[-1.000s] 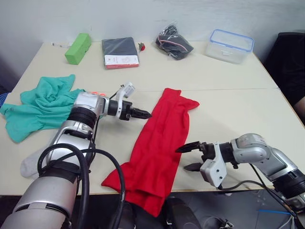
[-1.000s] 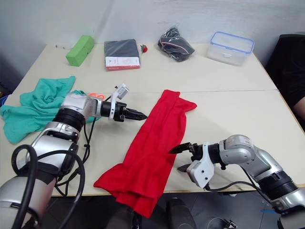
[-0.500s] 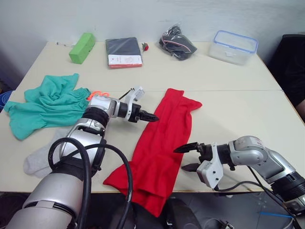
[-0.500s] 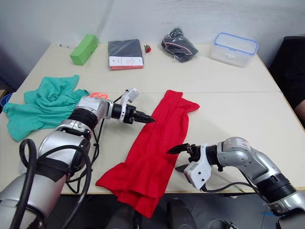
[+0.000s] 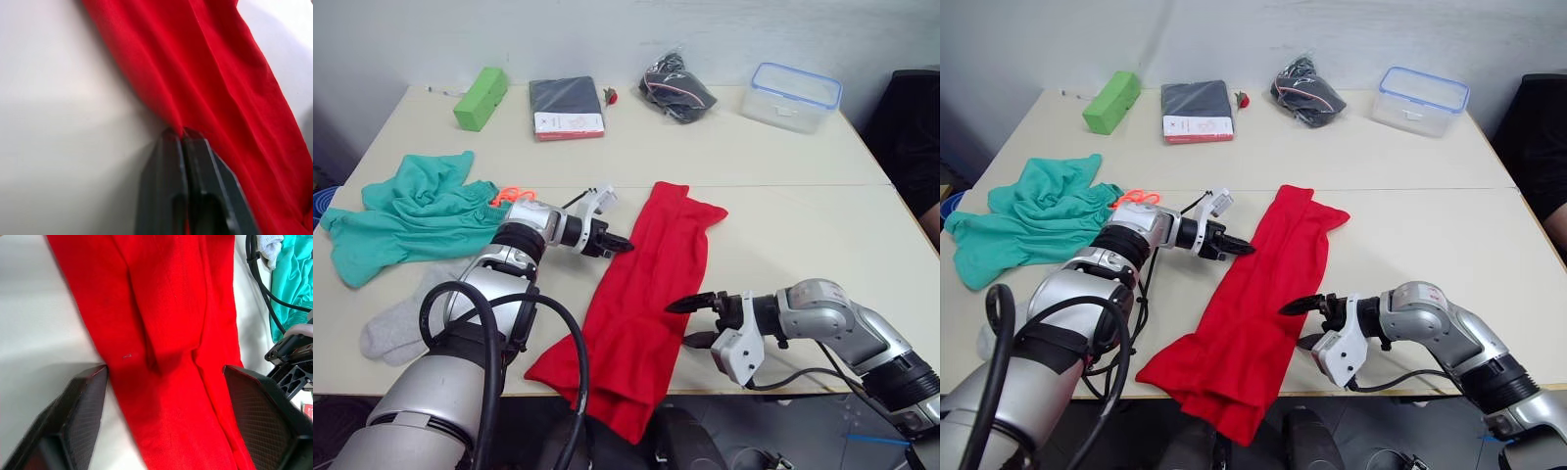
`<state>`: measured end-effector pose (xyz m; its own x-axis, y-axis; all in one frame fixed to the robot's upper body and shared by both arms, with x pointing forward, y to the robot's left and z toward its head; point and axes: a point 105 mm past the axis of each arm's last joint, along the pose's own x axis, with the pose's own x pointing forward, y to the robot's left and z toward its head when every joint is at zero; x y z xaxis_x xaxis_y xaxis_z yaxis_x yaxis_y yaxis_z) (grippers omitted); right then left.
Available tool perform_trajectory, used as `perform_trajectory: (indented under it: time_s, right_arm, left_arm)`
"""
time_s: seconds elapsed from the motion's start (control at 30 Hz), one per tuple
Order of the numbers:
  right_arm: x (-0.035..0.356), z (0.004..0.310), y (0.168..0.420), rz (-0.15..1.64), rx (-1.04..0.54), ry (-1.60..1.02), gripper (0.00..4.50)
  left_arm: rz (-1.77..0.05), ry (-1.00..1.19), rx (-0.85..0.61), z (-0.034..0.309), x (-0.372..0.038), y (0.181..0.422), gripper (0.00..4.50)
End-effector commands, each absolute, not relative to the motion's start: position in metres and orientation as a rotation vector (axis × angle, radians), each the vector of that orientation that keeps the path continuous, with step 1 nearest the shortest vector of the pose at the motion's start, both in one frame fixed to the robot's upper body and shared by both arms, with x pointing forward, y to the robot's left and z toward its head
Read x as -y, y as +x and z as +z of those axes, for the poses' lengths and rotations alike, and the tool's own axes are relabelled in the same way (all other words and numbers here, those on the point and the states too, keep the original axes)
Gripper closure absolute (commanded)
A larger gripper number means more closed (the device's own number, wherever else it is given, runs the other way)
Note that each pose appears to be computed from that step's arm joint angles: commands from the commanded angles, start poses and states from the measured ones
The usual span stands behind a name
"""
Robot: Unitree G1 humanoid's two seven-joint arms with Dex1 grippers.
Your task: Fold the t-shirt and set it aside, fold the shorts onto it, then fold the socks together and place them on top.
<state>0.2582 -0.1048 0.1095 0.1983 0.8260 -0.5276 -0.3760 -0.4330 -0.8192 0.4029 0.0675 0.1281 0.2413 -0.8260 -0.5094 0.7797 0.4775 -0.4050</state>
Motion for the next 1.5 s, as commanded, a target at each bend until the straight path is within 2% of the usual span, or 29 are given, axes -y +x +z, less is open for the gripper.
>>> perform_trajectory:
  time_s: [0.03,0.23,0.33,0.43,0.57,0.63,0.73,0.8,0.9,0.97,1.07,1.17,1.5]
  right_arm:
    - [0.106,0.111,0.261,1.441,0.458,-1.433,2.35]
    - [0.113,0.108,0.259,1.437,0.444,-1.428,4.47]
    - [0.118,0.106,0.253,1.458,0.402,-1.396,4.47]
    - [0.121,0.107,0.251,1.469,0.369,-1.355,3.89]
    - [0.127,0.115,0.244,1.465,0.351,-1.299,2.57]
    - [0.137,0.121,0.239,1.449,0.276,-1.218,1.89]
    - [0.157,0.127,0.229,1.408,0.017,-0.949,1.89]
    - [0.162,0.129,0.222,1.348,-0.186,-0.674,1.89]
    - [0.156,0.125,0.210,1.238,-0.474,-0.226,1.89]
    - [0.149,0.120,0.208,1.170,-0.572,-0.055,1.89]
    - [0.142,0.109,0.217,1.058,-0.666,0.079,1.89]
    - [0.131,0.100,0.221,1.019,-0.729,0.175,1.89]
    - [0.108,0.081,0.245,0.938,-0.811,0.276,1.89]
  left_arm:
    - [-1.114,-0.076,-0.732,0.132,-0.066,0.403,4.50]
    - [-1.113,-0.073,-0.734,0.131,-0.068,0.403,4.50]
    - [-1.115,-0.071,-0.734,0.131,-0.069,0.403,4.50]
    - [-1.115,-0.069,-0.734,0.130,-0.069,0.403,4.50]
    - [-1.116,-0.063,-0.730,0.130,-0.068,0.403,4.50]
    - [-1.119,-0.061,-0.727,0.131,-0.068,0.403,4.50]
    - [-1.122,-0.057,-0.724,0.131,-0.068,0.403,4.50]
    - [-1.124,-0.053,-0.722,0.131,-0.069,0.403,4.50]
    - [-1.125,-0.046,-0.715,0.132,-0.069,0.404,4.50]
    - [-1.125,-0.045,-0.706,0.133,-0.068,0.404,4.50]
    - [-1.130,-0.044,-0.698,0.134,-0.066,0.405,4.50]
    - [-1.133,-0.041,-0.693,0.135,-0.066,0.405,4.50]
    - [-1.118,-0.045,-0.674,0.137,-0.069,0.407,4.50]
